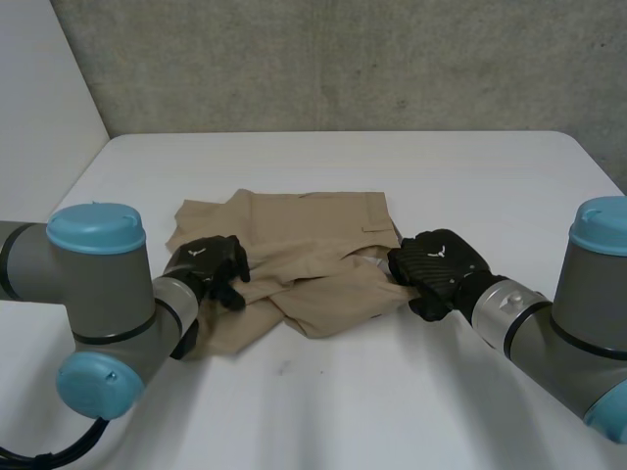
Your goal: Fold the shorts.
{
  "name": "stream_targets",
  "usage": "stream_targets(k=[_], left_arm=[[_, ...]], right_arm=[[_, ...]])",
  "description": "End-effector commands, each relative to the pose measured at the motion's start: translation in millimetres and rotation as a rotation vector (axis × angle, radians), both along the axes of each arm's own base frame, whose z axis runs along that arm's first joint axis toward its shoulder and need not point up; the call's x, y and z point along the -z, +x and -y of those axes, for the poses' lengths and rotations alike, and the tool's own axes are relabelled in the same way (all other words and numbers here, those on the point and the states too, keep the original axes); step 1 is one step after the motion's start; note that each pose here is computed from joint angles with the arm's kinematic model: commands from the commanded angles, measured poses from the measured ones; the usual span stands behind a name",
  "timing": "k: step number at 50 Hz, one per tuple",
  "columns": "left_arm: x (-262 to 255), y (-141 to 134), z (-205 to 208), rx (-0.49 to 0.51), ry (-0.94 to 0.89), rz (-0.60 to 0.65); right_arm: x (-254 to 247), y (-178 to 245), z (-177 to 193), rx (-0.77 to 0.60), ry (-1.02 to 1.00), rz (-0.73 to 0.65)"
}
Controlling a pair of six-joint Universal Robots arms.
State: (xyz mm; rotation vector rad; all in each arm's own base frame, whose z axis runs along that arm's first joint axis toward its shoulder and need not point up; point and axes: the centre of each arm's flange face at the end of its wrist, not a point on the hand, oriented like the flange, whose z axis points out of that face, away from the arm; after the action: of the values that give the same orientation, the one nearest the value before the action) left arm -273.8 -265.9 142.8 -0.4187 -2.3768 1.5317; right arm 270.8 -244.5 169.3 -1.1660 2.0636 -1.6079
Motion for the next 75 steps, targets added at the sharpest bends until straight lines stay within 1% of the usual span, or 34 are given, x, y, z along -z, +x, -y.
stream_targets(k=[1, 9, 13, 14, 15, 17, 18, 19, 23, 25, 29, 33, 34, 37, 42, 44, 45, 47, 49, 51, 52, 53, 54, 56, 57, 60, 61, 63, 66, 67, 71, 72, 74, 75], left_arm=[[-15, 8, 2, 0.019, -0.078, 0.072], [-33, 15, 4, 0.041, -0.187, 0.145], [-77, 22, -5, 0.046, -0.297, 0.171], [-90, 23, -9, 0.052, -0.323, 0.167], [-115, 23, -20, 0.072, -0.371, 0.148], [-141, 24, -30, 0.095, -0.43, 0.117], [-156, 24, -36, 0.107, -0.464, 0.099], [-185, 27, -47, 0.129, -0.542, 0.062], [-239, 34, -70, 0.167, -0.694, -0.031], [-248, 36, -74, 0.174, -0.708, -0.06], [-242, 41, -64, 0.157, -0.639, -0.083], [-206, 40, -38, 0.143, -0.497, -0.055], [-187, 37, -28, 0.148, -0.431, -0.041], [-163, 32, -16, 0.155, -0.359, -0.022], [-120, 18, 21, 0.167, -0.253, 0.007], [-118, 13, 35, 0.165, -0.262, 0.006], [-118, 10, 43, 0.162, -0.275, 0.005], [-133, 3, 67, 0.148, -0.357, -0.017], [-152, -2, 81, 0.136, -0.444, -0.04], [-196, -12, 93, 0.11, -0.636, -0.091], [-208, -13, 95, 0.097, -0.691, -0.107], [-238, -15, 97, 0.064, -0.825, -0.153], [-251, -14, 99, 0.04, -0.886, -0.175], [-272, -11, 99, -0.007, -0.992, -0.217], [-293, -10, 91, -0.032, -1.088, -0.261], [-326, -6, 70, -0.049, -1.214, -0.323], [-336, -5, 55, -0.04, -1.244, -0.342], [-334, -4, 52, -0.037, -1.234, -0.338], [-308, -4, 51, -0.026, -1.159, -0.309], [-301, -5, 52, -0.023, -1.139, -0.302], [-248, -8, 54, 0.017, -0.981, -0.25], [-226, -9, 52, 0.028, -0.915, -0.232], [-202, -8, 50, 0.038, -0.842, -0.21], [-176, -6, 46, 0.045, -0.761, -0.187]], right_arm=[[-8, 1, 6, 0.007, -0.03, 0.004], [-21, 3, 10, 0.005, -0.045, 0.002], [-60, 2, 7, -0.001, -0.069, -0.002], [-81, 1, 3, -0.011, -0.09, -0.003], [-92, 0, 1, -0.015, -0.102, -0.002], [-114, -1, -1, -0.019, -0.138, 0.006], [-138, -2, -2, -0.006, -0.189, 0.017], [-150, -3, -3, -0.003, -0.213, 0.024], [-196, -12, -10, 0.021, -0.3, 0.048], [-207, -22, -3, 0.056, -0.315, 0.04], [-197, -21, 6, 0.054, -0.299, -0.009], [-165, -8, 11, 0.002, -0.24, -0.092], [-158, -6, 11, -0.008, -0.228, -0.109], [-133, 2, 14, -0.031, -0.185, -0.159], [-95, 14, 36, 0.006, -0.158, -0.204], [-88, 19, 46, 0.03, -0.197, -0.195], [-89, 23, 58, 0.066, -0.269, -0.173], [-95, 27, 70, 0.111, -0.361, -0.14], [-114, 32, 89, 0.187, -0.533, -0.06], [-134, 36, 98, 0.226, -0.666, 0.014], [-155, 38, 104, 0.257, -0.794, 0.088], [-167, 39, 106, 0.268, -0.86, 0.128], [-179, 39, 106, 0.278, -0.923, 0.166], [-212, 39, 101, 0.291, -1.08, 0.265], [-220, 39, 99, 0.289, -1.122, 0.289], [-234, 40, 91, 0.253, -1.191, 0.332], [-234, 40, 90, 0.243, -1.191, 0.33], [-230, 41, 87, 0.218, -1.169, 0.319], [-219, 40, 86, 0.199, -1.115, 0.288], [-207, 40, 86, 0.19, -1.06, 0.257], [-168, 38, 83, 0.164, -0.889, 0.169], [-159, 36, 82, 0.157, -0.848, 0.148], [-123, 33, 75, 0.118, -0.705, 0.077], [-112, 33, 72, 0.102, -0.668, 0.058]])
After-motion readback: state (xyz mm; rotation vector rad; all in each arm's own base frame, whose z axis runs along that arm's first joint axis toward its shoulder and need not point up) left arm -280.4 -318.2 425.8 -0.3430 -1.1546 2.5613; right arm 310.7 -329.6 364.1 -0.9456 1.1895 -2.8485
